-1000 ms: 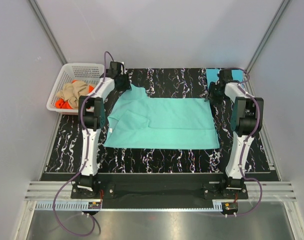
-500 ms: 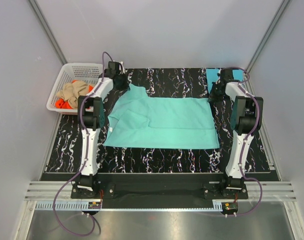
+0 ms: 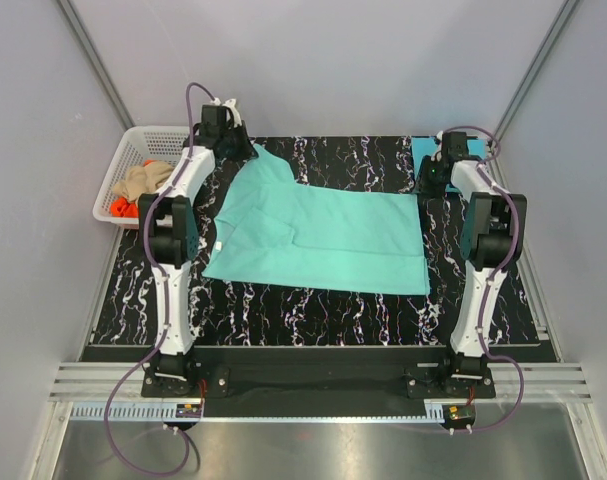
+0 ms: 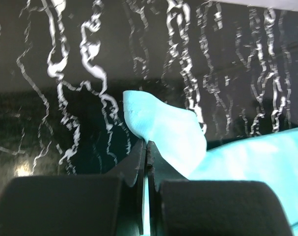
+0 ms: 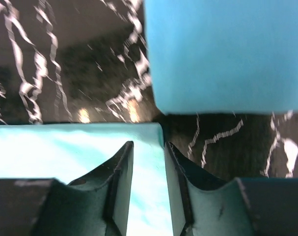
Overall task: Fold and stack the t-shirts
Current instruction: Fold the tshirt
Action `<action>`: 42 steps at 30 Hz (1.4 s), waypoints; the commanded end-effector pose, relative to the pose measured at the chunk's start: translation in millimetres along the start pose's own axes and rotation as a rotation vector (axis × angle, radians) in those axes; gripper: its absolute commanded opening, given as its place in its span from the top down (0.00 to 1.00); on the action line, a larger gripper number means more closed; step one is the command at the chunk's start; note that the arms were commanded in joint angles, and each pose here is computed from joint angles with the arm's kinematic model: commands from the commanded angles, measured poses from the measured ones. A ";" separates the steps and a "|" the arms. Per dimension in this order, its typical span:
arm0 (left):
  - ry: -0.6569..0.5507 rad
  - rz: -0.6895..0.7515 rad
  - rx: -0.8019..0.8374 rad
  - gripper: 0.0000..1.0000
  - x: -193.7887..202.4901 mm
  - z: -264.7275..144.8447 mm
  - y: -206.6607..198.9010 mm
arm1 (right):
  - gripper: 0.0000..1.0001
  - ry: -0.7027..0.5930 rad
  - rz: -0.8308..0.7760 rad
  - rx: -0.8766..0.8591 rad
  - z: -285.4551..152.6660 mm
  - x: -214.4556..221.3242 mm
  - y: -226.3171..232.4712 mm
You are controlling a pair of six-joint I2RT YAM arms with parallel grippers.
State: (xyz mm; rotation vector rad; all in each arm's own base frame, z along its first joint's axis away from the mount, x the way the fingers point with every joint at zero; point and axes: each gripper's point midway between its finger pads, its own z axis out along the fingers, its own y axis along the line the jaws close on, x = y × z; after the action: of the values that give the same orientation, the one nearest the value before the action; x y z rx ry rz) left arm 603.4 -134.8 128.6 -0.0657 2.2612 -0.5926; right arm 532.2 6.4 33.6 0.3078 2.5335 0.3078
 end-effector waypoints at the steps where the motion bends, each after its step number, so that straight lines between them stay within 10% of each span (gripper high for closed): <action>1: -0.010 0.012 0.062 1.00 -8.0 1.5 -9.0 | 0.60 0.006 -0.011 -0.055 1.1 -12.3 8.6; 14: -0.029 -0.001 0.075 1.00 -10.5 10.8 -4.8 | 0.63 0.048 -0.011 -0.043 15.5 -6.3 1.1; 22: -0.037 0.012 0.038 1.00 -15.9 -3.9 -2.0 | 1.00 -0.061 -0.068 0.007 -3.9 -34.6 -2.5; 42: -0.069 0.051 -0.019 1.00 2.1 -81.0 -12.0 | 1.00 -0.339 -0.032 -0.067 -82.3 -29.9 17.4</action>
State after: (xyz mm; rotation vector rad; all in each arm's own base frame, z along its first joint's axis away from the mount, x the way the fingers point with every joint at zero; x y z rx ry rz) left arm 541.2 -119.5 143.0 -0.0500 2.2959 -0.5499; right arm 508.8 1.7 87.3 0.2716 2.2944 0.2880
